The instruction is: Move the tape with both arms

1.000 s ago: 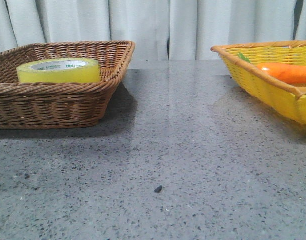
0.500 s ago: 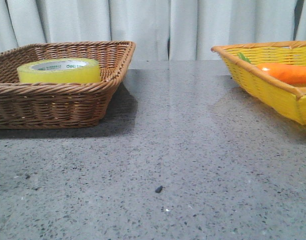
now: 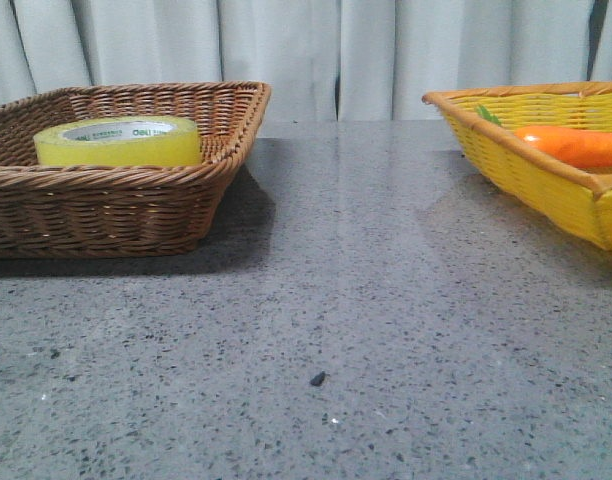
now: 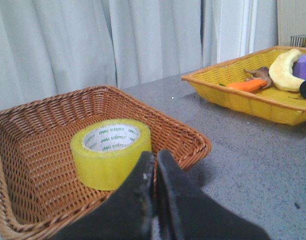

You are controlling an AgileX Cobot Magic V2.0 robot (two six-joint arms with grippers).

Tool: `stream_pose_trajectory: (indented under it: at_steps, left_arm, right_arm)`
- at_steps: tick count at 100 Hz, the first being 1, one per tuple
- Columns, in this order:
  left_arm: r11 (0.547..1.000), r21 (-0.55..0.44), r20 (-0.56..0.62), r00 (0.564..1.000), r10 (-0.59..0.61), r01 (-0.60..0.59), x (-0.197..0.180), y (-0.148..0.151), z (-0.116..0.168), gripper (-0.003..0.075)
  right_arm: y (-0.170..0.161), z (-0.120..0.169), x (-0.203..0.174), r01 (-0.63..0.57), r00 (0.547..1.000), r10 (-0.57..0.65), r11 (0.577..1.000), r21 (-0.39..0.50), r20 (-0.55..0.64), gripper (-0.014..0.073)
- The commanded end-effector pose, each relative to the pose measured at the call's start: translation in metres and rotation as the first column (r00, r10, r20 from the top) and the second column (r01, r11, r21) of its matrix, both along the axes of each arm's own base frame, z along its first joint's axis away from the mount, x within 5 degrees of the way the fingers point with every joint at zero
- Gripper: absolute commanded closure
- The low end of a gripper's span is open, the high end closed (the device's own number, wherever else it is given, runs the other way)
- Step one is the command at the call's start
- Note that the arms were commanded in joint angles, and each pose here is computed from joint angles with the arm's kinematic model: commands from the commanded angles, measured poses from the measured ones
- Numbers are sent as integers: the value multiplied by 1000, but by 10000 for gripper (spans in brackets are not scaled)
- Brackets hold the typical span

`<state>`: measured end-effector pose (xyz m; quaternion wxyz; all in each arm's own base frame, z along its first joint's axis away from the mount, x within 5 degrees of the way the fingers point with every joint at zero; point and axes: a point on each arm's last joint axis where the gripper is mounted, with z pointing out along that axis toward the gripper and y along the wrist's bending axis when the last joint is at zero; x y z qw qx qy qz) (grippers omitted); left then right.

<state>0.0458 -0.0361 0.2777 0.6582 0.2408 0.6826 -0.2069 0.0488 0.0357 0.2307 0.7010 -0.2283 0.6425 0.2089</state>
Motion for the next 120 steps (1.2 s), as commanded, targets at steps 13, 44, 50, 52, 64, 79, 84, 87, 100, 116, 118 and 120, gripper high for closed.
stream_pose_trajectory:
  at_steps: [13, 44, 50, 52, 64, 79, 84, 87, 100, 116, 118, 120]
  left_arm:
    - [998, -59, 47, 999, 16, -13, 2, 0, 6, 741]
    - [999, -21, 59, 997, 41, -40, 4, 1, -8, 741]
    - [996, -49, 77, 994, 83, -80, 5, 3, -15, 741]
    - [994, -60, 89, 991, 102, -97, 5, 5, -18, 741]
    - [971, -129, 140, 965, 219, -202, 4, 13, -32, 741]
    - [930, -120, 156, 918, 365, -349, 6, 22, -50, 741]
    - [916, -95, 170, 900, 401, -390, 6, 24, -56, 741]
    - [905, -91, 169, 889, 425, -415, 6, 25, -60, 741]
    - [871, -115, 79, 870, 487, -477, 8, 29, -69, 741]
    - [852, -36, -25, 853, 521, -521, 8, 31, -81, 741]
    - [852, -21, -46, 852, 522, -523, 8, 31, -83, 741]
    - [852, -7, -68, 850, 522, -524, 8, 31, -86, 741]
  right_arm:
    - [-1, 16, -1, -4, 996, -1, 999, 47, 95, 662]
    - [-1, 16, -1, -4, 996, -1, 999, 47, 95, 662]
    - [-1, 16, -1, -4, 996, -1, 999, 47, 95, 662]
    - [-1, 16, -1, -4, 996, -1, 999, 47, 95, 662]
    - [-1, 16, -1, -4, 996, -1, 999, 47, 95, 662]
    - [-1, 16, -1, -4, 996, -1, 999, 47, 95, 662]
    - [-1, 16, -1, -4, 996, -1, 999, 47, 95, 662]
    - [-1, 16, -1, -4, 996, -1, 999, 47, 95, 662]
    - [-1, 16, -1, -4, 996, -1, 999, 47, 95, 662]
    - [-1, 16, -1, -4, 996, -1, 999, 47, 95, 662]
    - [-1, 16, -1, -4, 996, -1, 999, 47, 95, 662]
    - [-1, 16, -1, -4, 996, -1, 999, 47, 95, 662]
